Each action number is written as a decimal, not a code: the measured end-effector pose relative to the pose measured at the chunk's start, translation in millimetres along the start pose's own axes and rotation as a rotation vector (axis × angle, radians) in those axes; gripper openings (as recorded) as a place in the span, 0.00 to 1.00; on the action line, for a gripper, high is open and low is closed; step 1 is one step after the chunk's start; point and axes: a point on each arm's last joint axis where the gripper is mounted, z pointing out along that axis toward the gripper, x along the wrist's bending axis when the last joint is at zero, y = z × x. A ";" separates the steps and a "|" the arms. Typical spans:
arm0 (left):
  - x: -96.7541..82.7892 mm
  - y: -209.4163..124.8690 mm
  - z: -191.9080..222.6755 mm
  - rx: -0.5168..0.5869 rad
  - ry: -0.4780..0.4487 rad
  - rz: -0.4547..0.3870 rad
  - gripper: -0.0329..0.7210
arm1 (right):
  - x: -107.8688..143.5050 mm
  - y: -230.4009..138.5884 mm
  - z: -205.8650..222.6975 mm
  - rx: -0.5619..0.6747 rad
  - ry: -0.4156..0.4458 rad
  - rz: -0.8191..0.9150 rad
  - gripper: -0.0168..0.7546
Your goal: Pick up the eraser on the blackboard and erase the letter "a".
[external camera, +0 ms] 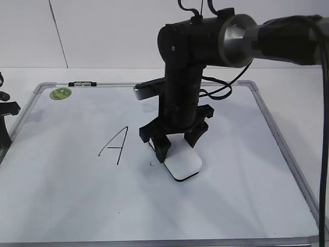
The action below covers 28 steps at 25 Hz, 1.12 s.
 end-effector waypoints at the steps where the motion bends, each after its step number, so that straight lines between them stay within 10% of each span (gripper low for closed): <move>1: 0.0 0.0 0.0 0.000 0.000 0.000 0.07 | -3.3 0.3 -0.1 0.000 -0.001 0.010 0.74; 28: 0.0 0.2 -0.2 -0.001 0.000 0.000 0.07 | 68.9 -12.7 2.2 0.003 0.003 -0.169 0.74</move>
